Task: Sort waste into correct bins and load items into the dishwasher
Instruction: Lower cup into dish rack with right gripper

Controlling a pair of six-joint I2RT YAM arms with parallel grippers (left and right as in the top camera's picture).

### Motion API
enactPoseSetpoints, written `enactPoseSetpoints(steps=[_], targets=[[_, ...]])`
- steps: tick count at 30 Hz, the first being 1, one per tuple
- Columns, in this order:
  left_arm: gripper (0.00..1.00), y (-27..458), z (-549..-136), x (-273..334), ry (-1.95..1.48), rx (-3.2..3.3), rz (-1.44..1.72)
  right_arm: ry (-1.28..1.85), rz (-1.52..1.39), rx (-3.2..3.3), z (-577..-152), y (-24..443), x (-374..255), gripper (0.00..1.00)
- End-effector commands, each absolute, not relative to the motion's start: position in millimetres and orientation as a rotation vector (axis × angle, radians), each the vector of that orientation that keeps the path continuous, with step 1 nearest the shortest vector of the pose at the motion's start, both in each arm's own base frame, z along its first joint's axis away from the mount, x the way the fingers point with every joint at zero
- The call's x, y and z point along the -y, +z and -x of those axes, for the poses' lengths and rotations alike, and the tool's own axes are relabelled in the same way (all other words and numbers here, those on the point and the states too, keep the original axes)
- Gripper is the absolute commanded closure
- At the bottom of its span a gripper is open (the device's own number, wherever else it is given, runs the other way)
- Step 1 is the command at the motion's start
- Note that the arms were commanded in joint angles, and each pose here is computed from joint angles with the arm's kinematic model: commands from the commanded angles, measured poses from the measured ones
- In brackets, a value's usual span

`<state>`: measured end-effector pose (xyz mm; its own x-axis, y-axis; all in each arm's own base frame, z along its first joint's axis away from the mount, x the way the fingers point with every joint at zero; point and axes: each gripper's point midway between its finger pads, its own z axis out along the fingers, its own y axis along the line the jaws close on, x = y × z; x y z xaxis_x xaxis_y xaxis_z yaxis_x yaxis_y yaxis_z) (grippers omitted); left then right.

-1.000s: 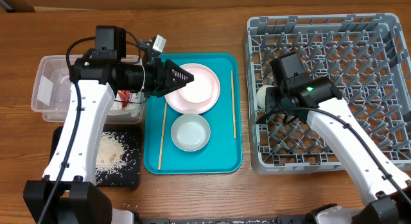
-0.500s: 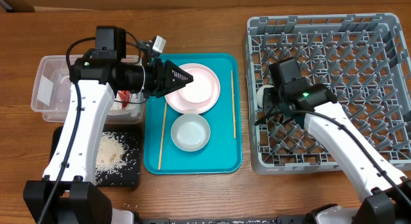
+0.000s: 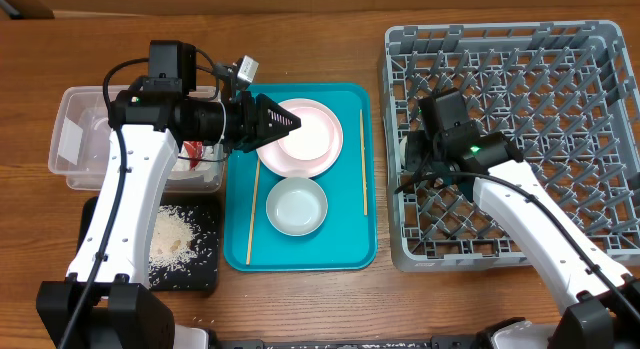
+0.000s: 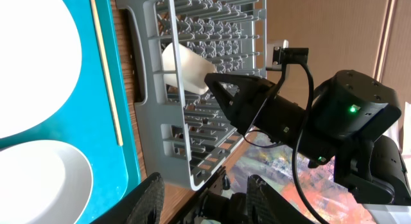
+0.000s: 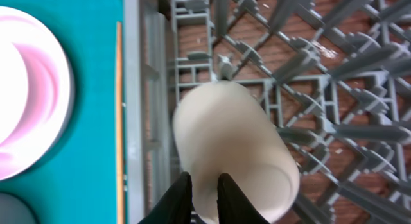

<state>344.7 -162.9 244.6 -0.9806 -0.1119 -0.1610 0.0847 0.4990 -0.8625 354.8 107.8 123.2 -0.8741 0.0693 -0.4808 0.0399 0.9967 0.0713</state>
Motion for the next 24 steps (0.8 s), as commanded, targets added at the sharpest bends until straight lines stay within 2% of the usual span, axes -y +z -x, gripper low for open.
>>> enactPoseSetpoints(steps=[1, 13, 17, 21, 24], targets=[[0.56, 247, -343, 165, -1.464, -2.533, -0.022, 0.14, -0.074, -2.634, -356, 123, -115, 0.83], [0.56, 247, -343, 164, -1.463, -2.533, -0.019, 0.153, -0.078, -2.574, -369, 130, -118, 0.78], [0.6, 247, -343, 164, -1.463, -2.533, -0.019, 0.117, -0.097, -2.525, -378, 146, -110, 0.96], [0.62, 247, -342, 164, -1.466, -2.543, -0.011, 0.11, -0.135, -2.515, -376, 174, -98, 0.96], [0.63, 246, -341, 164, -1.464, -2.551, -0.004, 0.117, -0.15, -2.552, -365, 179, -91, 0.96]])
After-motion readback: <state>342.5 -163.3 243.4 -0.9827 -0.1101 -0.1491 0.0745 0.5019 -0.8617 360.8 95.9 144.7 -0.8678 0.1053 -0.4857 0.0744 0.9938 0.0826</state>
